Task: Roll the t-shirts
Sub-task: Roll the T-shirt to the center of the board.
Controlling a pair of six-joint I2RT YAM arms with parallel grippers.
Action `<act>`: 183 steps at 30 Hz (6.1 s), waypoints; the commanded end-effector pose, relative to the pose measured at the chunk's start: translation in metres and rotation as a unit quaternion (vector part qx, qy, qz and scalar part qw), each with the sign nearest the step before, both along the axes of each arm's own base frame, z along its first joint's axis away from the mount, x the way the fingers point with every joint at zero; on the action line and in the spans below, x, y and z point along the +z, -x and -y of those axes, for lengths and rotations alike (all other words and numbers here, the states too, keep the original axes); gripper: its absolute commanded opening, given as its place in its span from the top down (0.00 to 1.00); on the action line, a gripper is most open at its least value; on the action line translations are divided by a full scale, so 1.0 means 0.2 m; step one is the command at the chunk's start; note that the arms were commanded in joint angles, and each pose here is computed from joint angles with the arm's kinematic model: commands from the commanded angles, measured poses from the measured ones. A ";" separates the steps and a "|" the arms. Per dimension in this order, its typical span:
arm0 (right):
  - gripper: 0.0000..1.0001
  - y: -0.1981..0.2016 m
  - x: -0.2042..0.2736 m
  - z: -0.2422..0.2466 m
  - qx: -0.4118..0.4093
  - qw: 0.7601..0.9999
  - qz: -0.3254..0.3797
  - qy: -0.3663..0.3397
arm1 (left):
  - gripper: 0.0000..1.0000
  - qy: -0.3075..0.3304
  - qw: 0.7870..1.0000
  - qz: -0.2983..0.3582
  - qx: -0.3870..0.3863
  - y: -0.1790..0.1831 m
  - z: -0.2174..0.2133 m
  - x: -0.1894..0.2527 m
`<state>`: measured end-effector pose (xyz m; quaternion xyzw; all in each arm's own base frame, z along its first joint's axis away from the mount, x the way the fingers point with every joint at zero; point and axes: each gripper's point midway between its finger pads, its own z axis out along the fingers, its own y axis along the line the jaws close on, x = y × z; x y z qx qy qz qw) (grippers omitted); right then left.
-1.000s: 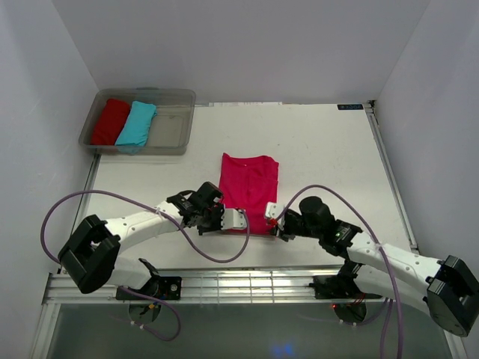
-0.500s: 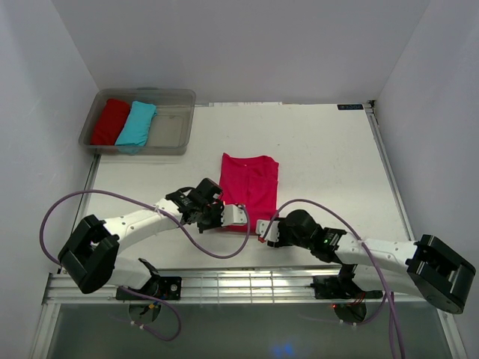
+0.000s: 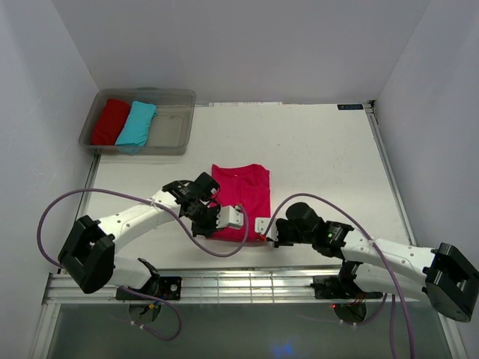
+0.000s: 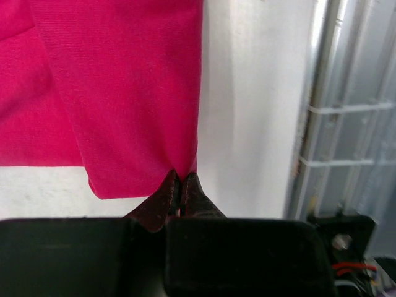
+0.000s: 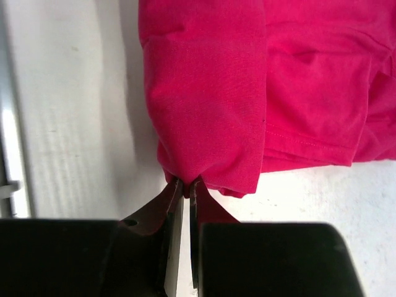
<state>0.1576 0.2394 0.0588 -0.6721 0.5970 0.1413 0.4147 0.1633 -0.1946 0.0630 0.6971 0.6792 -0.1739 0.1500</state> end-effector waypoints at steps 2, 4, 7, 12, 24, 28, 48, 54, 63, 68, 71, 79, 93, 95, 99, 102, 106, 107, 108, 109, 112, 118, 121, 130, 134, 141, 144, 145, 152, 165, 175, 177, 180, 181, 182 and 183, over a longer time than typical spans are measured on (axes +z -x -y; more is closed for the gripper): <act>0.92 0.20 0.14 -0.06 0.082 0.993 -0.085 -0.025 | 1.00 0.012 0.997 -0.072 -0.040 0.17 -0.02 0.13; 0.92 0.23 0.14 -0.03 0.084 0.991 -0.104 -0.018 | 1.00 0.026 0.993 -0.099 -0.054 0.25 -0.03 0.19; 0.92 0.28 0.18 -0.04 0.104 0.985 -0.131 -0.041 | 1.00 0.039 0.989 -0.127 -0.058 0.31 -0.04 0.25; 0.92 0.19 0.18 -0.04 0.080 0.986 -0.137 -0.058 | 1.00 0.043 0.986 -0.161 -0.030 0.28 -0.08 0.23; 0.92 -0.19 0.19 -0.09 -0.025 0.981 -0.143 -0.129 | 1.00 0.029 0.980 -0.187 0.059 -0.15 -0.12 0.12; 0.87 -0.30 0.18 -0.05 -0.092 0.978 -0.134 -0.131 | 1.00 -0.002 0.977 -0.191 0.091 -0.25 -0.14 0.05; 0.92 -0.18 0.42 -0.25 -0.122 0.930 -0.195 -0.287 | 0.92 -0.003 0.966 -0.186 0.178 -0.45 -0.06 0.01; 0.92 -0.25 0.25 -0.32 -0.185 0.924 -0.216 -0.257 | 0.87 -0.021 0.963 -0.188 0.193 -0.45 -0.09 -0.03; 0.92 -0.25 0.08 -0.31 -0.223 0.915 -0.251 -0.222 | 0.66 -0.032 0.962 -0.165 0.214 -0.48 -0.12 0.01; 0.92 -0.28 0.06 -0.30 -0.255 0.908 -0.253 -0.218 | 0.58 0.015 0.970 -0.102 0.221 -0.60 -0.06 0.26; 0.92 -0.29 0.06 -0.30 -0.258 0.907 -0.250 -0.217 | 0.56 0.055 0.972 -0.053 0.223 -0.66 -0.02 0.42; 0.92 -0.29 0.10 -0.35 -0.231 0.913 -0.254 -0.219 | 0.46 0.032 0.979 0.074 0.185 -0.33 -0.03 0.32; 0.92 -0.27 0.10 -0.34 -0.230 0.911 -0.261 -0.221 | 0.23 -0.013 0.968 0.250 0.008 -0.10 -0.10 -0.09; 0.92 -0.26 0.09 -0.34 -0.227 0.912 -0.263 -0.217 | 0.24 -0.021 0.964 0.263 -0.001 -0.08 -0.11 -0.11; 0.92 -0.26 0.09 -0.34 -0.227 0.913 -0.263 -0.216 | 0.24 -0.036 0.965 0.260 -0.003 -0.04 -0.14 -0.20; 0.92 -0.26 0.10 -0.34 -0.222 0.914 -0.259 -0.218 | 0.27 -0.045 0.965 0.258 0.015 -0.06 -0.14 -0.22; 0.89 -0.24 0.17 -0.35 -0.192 0.923 -0.249 -0.220 | 0.42 -0.049 0.967 0.246 0.037 -0.07 -0.13 -0.23; 0.87 -0.23 0.19 -0.35 -0.185 0.926 -0.244 -0.219 | 0.56 -0.048 0.967 0.247 0.039 -0.07 -0.13 -0.22; 0.83 -0.23 0.23 -0.34 -0.170 0.933 -0.225 -0.222 | 0.66 -0.049 0.966 0.249 0.041 -0.07 -0.13 -0.22; 0.80 -0.21 0.23 -0.32 -0.165 0.938 -0.220 -0.213 | 0.76 -0.050 0.966 0.251 0.043 -0.08 -0.13 -0.21; 0.68 -0.17 0.29 -0.23 -0.132 0.956 -0.161 -0.208 | 1.00 -0.042 0.969 0.237 0.048 -0.06 -0.12 -0.19; 0.53 -0.09 0.18 -0.01 -0.047 0.989 -0.003 -0.139 | 1.00 0.005 0.977 0.206 0.062 -0.07 -0.04 -0.07; 0.53 -0.07 0.16 0.03 -0.029 0.993 0.034 -0.108 | 1.00 0.014 0.978 0.193 0.074 -0.10 -0.02 -0.04; 0.51 -0.03 0.10 -0.02 0.022 0.992 0.123 -0.027 | 1.00 0.030 0.987 0.144 0.068 -0.05 -0.01 -0.03; 0.49 -0.01 0.05 -0.05 0.035 0.991 0.128 -0.010 | 1.00 0.033 0.986 0.144 0.071 -0.06 -0.01 -0.02; 0.49 -0.05 0.04 -0.09 0.016 0.990 0.138 -0.031 | 1.00 0.037 0.987 0.139 0.073 -0.08 -0.02 -0.02; 0.49 -0.09 0.07 -0.11 -0.001 0.989 0.142 -0.042 | 1.00 0.038 0.987 0.139 0.073 -0.08 -0.02 -0.02; 0.50 -0.09 0.06 -0.12 -0.002 0.989 0.141 -0.043 | 1.00 0.039 0.987 0.141 0.074 -0.09 -0.02 -0.02; 0.92 -0.04 -0.02 -0.16 0.026 0.996 0.088 -0.001 | 1.00 0.050 0.986 0.140 0.080 -0.13 0.00 0.03; 0.92 0.35 0.22 -0.14 0.149 0.985 -0.072 -0.042 | 1.00 0.080 0.994 -0.048 0.063 0.25 -0.03 0.19; 0.92 0.29 0.22 -0.18 0.130 0.984 -0.108 -0.057 | 1.00 0.044 0.988 -0.119 0.092 0.30 -0.08 0.13; 0.92 0.26 0.23 -0.19 0.122 0.981 -0.129 -0.077 | 1.00 0.043 0.987 -0.115 0.105 0.25 -0.11 0.12; 0.92 0.17 0.24 -0.19 0.090 0.977 -0.161 -0.103 | 1.00 0.053 0.983 -0.122 0.127 0.16 -0.13 0.14; 0.92 0.12 0.22 -0.18 0.069 0.977 -0.170 -0.104 | 1.00 0.056 0.981 -0.128 0.131 0.14 -0.14 0.14; 0.92 0.09 0.22 -0.18 0.059 0.977 -0.173 -0.107 | 1.00 0.056 0.980 -0.135 0.135 0.12 -0.13 0.15; 0.92 0.06 0.24 -0.19 0.051 0.977 -0.175 -0.112 | 1.00 0.057 0.978 -0.143 0.142 0.10 -0.15 0.15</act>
